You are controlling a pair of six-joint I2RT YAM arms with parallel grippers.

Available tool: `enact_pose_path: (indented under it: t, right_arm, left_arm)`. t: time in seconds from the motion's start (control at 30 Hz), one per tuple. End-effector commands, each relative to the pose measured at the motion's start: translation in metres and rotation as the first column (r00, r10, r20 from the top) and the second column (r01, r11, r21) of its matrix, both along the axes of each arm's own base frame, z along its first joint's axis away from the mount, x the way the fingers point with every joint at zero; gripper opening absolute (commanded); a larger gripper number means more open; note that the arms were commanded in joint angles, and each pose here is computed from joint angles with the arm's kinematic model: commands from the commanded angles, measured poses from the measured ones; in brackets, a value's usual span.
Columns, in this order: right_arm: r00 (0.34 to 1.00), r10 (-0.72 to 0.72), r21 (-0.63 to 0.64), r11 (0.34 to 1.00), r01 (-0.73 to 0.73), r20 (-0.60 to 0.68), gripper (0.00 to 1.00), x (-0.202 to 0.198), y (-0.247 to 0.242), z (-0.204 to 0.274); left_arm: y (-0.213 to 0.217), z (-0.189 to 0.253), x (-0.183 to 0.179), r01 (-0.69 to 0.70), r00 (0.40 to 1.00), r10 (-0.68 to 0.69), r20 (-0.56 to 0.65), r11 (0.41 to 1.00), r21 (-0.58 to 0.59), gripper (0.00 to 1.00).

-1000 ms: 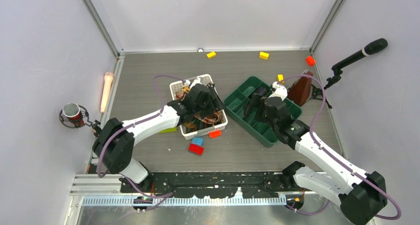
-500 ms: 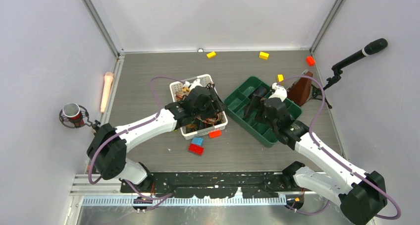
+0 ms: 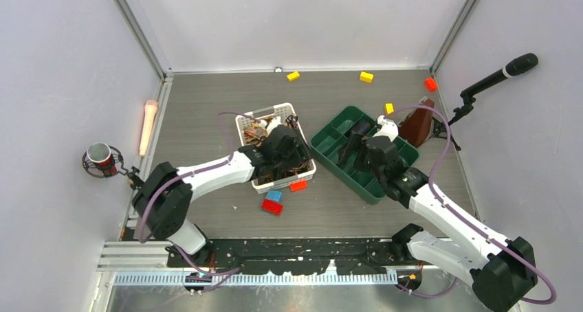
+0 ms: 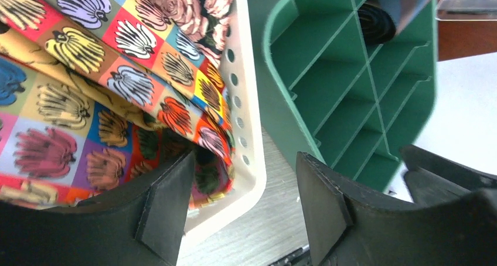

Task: Roll the ties
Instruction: Pick up the tie from the bin.

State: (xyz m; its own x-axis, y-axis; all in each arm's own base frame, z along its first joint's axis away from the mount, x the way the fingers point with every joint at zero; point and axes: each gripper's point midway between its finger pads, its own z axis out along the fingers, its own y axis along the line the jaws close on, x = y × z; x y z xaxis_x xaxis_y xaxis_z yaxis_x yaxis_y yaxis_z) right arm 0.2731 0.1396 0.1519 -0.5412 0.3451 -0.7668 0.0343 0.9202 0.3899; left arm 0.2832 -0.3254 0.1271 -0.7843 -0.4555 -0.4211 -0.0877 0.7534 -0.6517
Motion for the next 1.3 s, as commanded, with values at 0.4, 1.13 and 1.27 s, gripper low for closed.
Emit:
enact_pose_path:
  t: [0.4, 1.13, 1.27]
  right_arm:
    - [0.998, -0.03, -0.024, 0.999, 0.032, 0.052, 1.0, 0.0, -0.012, 0.014]
    - [0.998, -0.021, -0.012, 1.0, 0.021, 0.059, 1.0, 0.003, -0.008, 0.02]
    - [0.998, -0.002, -0.004, 1.0, 0.002, 0.063, 0.99, 0.004, -0.003, 0.024]
  left_arm:
    - [-0.014, 0.005, 0.028, -0.024, 0.995, 0.024, 0.095, 1.0, -0.009, 0.26]
    - [0.016, 0.063, 0.064, -0.01, 0.965, 0.038, 0.26, 0.994, -0.11, 0.0]
    - [0.03, 0.137, 0.087, 0.088, 0.916, -0.02, 0.4, 0.984, -0.153, 0.0]
